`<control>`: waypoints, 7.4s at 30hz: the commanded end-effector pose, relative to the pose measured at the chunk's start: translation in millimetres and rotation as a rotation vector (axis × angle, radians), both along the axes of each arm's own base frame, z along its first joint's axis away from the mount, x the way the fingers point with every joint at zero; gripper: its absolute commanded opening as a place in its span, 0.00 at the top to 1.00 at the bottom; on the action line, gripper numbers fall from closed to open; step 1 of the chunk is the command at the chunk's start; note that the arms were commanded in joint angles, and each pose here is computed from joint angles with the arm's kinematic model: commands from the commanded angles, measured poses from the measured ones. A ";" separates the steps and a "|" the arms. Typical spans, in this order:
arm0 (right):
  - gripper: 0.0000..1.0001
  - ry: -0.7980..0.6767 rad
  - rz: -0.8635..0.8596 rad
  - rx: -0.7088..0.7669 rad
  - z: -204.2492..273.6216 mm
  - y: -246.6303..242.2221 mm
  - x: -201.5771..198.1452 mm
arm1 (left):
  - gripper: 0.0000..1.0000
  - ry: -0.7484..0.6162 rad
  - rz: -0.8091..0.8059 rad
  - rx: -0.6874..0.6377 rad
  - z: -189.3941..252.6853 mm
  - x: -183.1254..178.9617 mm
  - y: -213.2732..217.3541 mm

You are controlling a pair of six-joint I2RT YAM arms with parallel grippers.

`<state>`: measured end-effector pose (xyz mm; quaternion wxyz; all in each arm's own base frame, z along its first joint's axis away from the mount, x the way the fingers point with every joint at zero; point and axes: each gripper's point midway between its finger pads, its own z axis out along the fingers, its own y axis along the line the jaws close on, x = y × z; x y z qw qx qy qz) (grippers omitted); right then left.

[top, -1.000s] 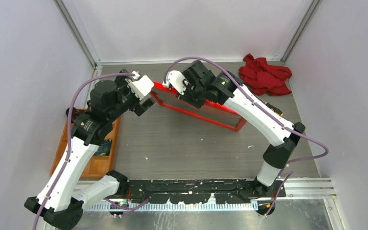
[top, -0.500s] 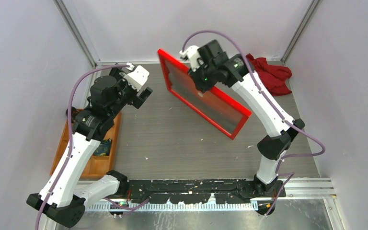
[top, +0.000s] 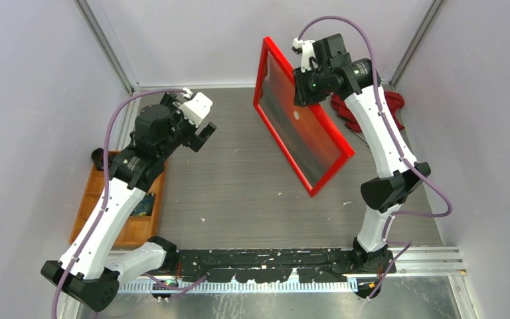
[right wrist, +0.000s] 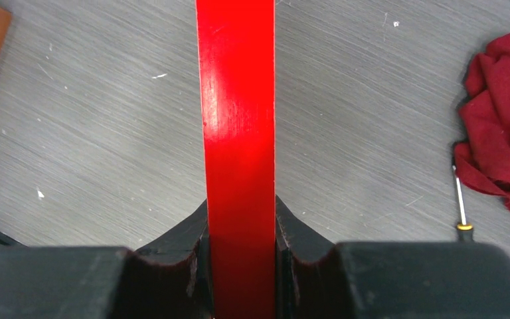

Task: Take the photo out of the frame
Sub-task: Turn over the photo frame at the center of the board, then pick up the photo frame item from the photo frame.

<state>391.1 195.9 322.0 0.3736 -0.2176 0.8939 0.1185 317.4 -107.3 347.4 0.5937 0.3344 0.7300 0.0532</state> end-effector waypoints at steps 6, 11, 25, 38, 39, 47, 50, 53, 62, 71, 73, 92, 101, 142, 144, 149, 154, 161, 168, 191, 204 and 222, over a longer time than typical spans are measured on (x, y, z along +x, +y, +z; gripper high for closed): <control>0.99 -0.142 -0.125 0.324 66.2 -16.3 48.3 | 0.00 -0.023 -0.023 -0.045 0.5 4.7 -7.9; 0.99 -0.107 -0.171 0.370 57.5 -34.7 55.9 | 0.00 -0.008 -0.033 -0.039 -9.7 7.3 -11.0; 0.99 0.016 -0.329 0.480 9.5 -117.7 78.5 | 0.00 0.052 -0.076 -0.041 -39.7 16.7 -25.2; 0.99 0.189 -0.420 0.577 -75.4 -169.6 66.6 | 0.00 0.147 -0.193 -0.098 -75.8 28.8 -60.0; 0.99 0.207 -0.437 0.602 -81.7 -176.4 66.8 | 0.00 0.155 -0.205 -0.106 -79.1 29.3 -63.3; 0.99 0.358 -0.513 0.699 -135.1 -212.9 61.3 | 0.00 0.186 -0.387 -0.232 -103.2 29.1 -106.3; 0.99 0.415 -0.535 0.729 -161.1 -213.7 61.1 | 0.00 0.214 -0.452 -0.312 -109.2 31.3 -125.7; 0.99 0.452 -0.536 0.752 -181.1 -212.6 63.9 | 0.00 0.245 -0.495 -0.394 -115.4 36.4 -142.6; 0.99 0.555 -0.474 0.758 -220.6 -207.8 59.0 | 0.00 0.344 -0.519 -0.534 -155.2 51.6 -168.1; 0.99 0.612 -0.470 0.737 -248.1 -204.6 54.2 | 0.00 0.440 -0.367 -0.640 -197.4 84.6 -174.8; 0.99 0.626 -0.468 0.726 -254.0 -201.3 52.7 | 0.00 0.463 -0.351 -0.665 -204.4 87.4 -177.3; 0.59 0.660 -0.554 0.601 -286.5 -214.8 49.6 | 0.00 0.630 -0.328 -0.715 -260.1 66.4 -199.0; 0.37 0.640 -0.556 0.559 -283.2 -223.5 47.4 | 0.00 0.663 -0.329 -0.714 -270.0 61.5 -206.8; 0.22 0.469 -0.395 0.283 -256.1 -155.4 76.6 | 0.00 0.833 -0.431 -0.686 -280.0 4.8 -226.4; 0.22 0.470 -0.373 0.277 -256.6 -150.0 77.1 | 0.00 0.844 -0.437 -0.683 -278.3 -1.1 -225.7; 0.22 0.484 -0.339 0.261 -258.7 -139.8 74.0 | 0.00 0.850 -0.448 -0.669 -270.3 -13.5 -220.6; 0.22 0.458 -0.385 0.185 -260.2 -154.5 72.0 | 0.00 0.841 -0.378 -0.600 -280.1 -9.3 -209.5; 0.25 0.460 -0.442 0.113 -263.1 -173.1 62.5 | 0.00 0.778 -0.274 -0.519 -283.8 9.5 -195.2; 0.25 0.451 -0.451 0.068 -257.4 -183.1 57.2 | 0.00 0.689 -0.236 -0.466 -270.2 30.1 -188.9; 0.52 0.446 -0.467 0.069 -265.1 -186.5 58.2 | 0.08 0.678 -0.044 -0.340 -294.7 89.8 -185.5; 0.69 0.438 -0.468 0.075 -262.9 -184.5 58.3 | 0.42 0.709 -0.062 -0.342 -294.6 89.7 -191.7; 0.91 0.402 -0.466 0.097 -246.9 -180.8 60.0 | 0.81 0.748 -0.068 -0.338 -293.9 88.6 -196.4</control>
